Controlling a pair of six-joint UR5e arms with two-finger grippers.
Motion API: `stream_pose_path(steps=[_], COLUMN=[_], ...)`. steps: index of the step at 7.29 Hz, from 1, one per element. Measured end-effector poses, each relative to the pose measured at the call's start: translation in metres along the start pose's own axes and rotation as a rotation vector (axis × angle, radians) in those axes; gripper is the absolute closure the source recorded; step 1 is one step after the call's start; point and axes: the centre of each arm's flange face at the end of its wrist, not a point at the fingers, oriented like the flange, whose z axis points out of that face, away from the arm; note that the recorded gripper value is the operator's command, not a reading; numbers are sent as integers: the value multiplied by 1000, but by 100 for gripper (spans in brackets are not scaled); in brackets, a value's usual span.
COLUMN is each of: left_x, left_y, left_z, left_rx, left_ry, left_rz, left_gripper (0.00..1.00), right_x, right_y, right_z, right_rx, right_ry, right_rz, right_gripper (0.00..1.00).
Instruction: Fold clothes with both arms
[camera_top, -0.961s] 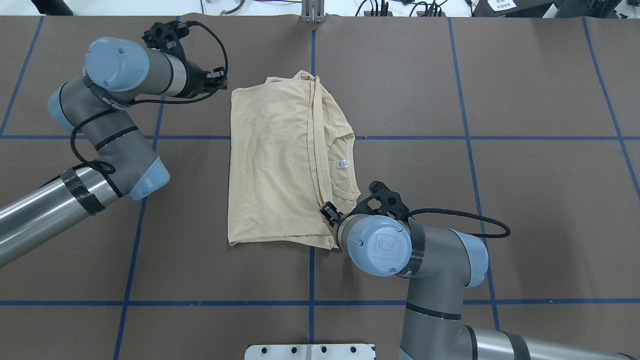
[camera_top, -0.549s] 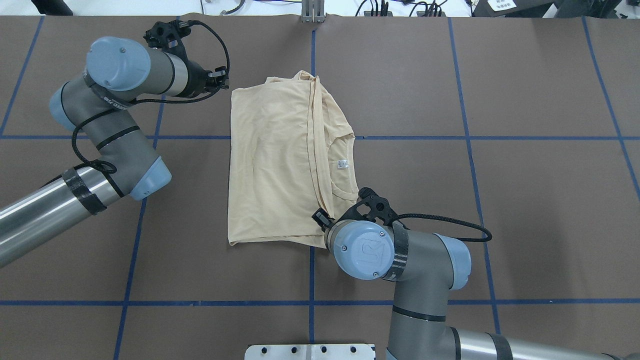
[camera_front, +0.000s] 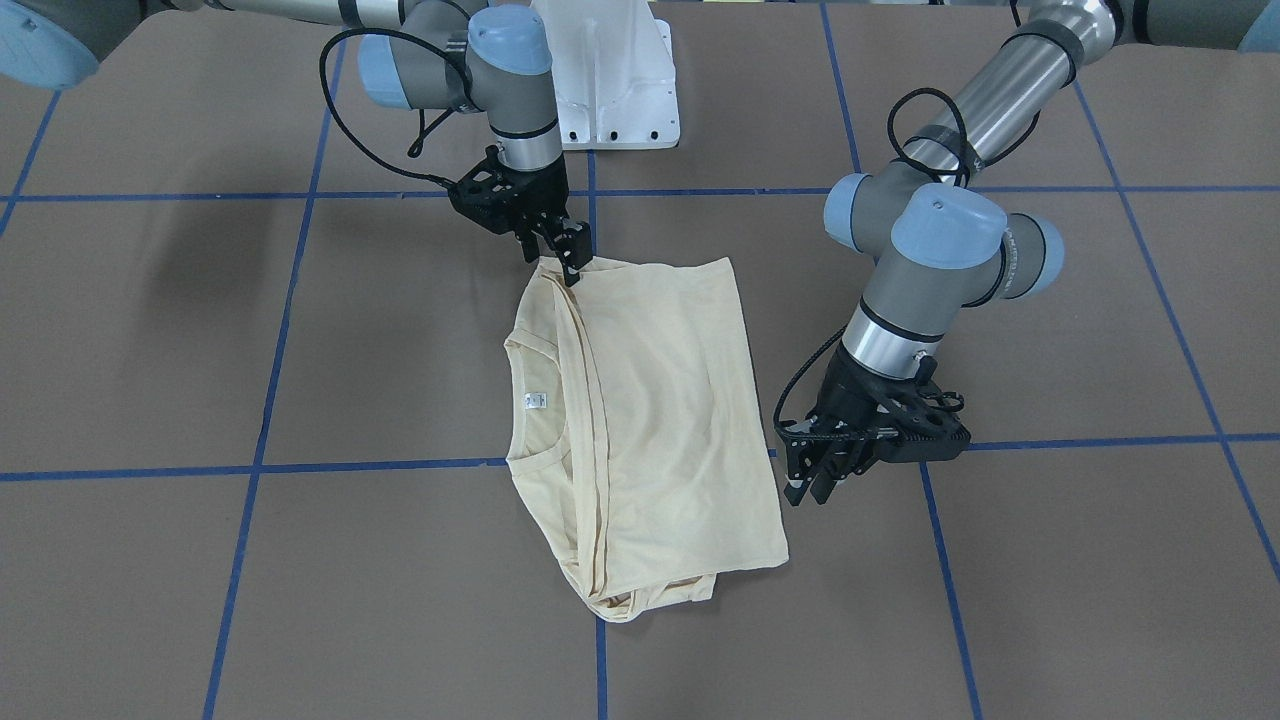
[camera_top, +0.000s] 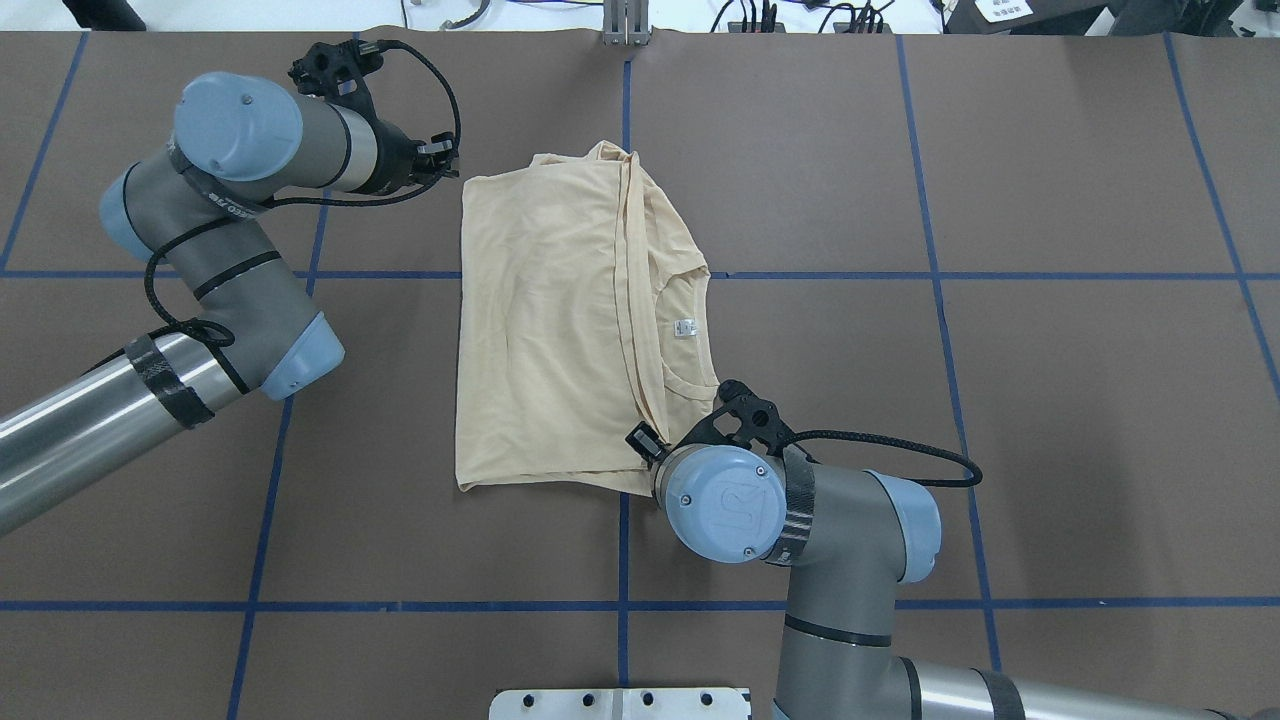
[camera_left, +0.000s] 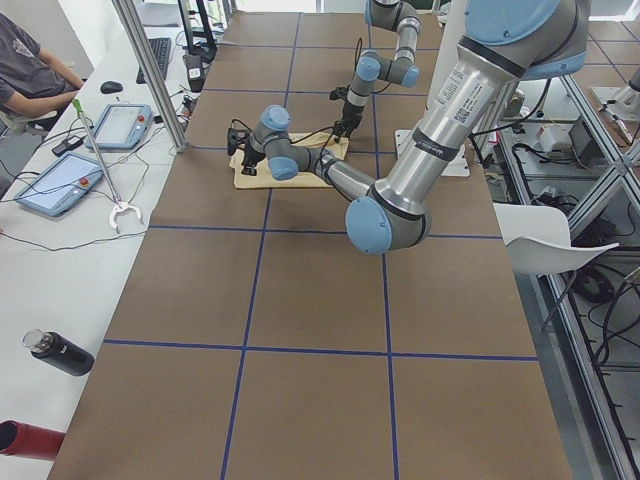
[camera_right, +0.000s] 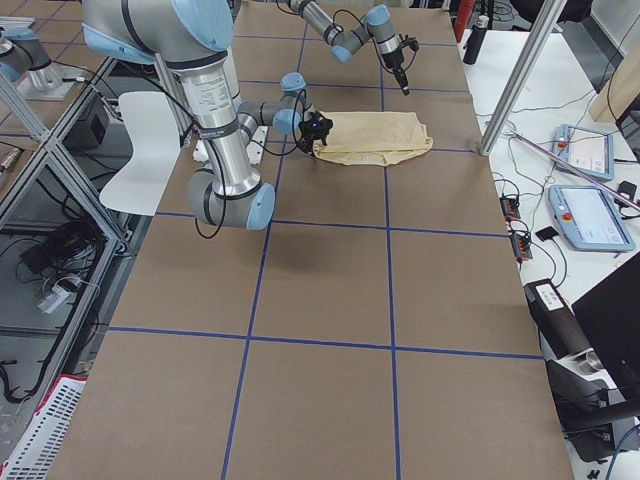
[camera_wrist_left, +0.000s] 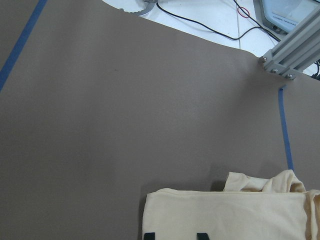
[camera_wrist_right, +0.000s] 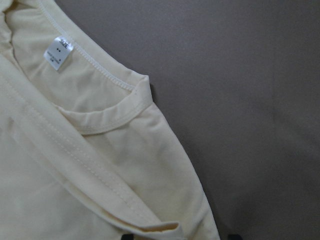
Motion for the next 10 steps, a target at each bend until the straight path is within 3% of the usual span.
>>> stream_pose_path(steps=[4, 6, 10], left_x=[1, 6, 27], left_y=[0, -1, 1], left_z=[0, -5, -35], left_rx=[0, 2, -4], left_ry=[1, 8, -6], left_rz=[-1, -1, -5], left_gripper=[60, 60, 60], right_x=[1, 1, 11], right_y=[-3, -4, 1], right_z=[-6, -25, -48], right_rx=[-4, 5, 0], right_ry=[-5, 10, 29], right_rz=[0, -1, -13], right_gripper=[100, 100, 100])
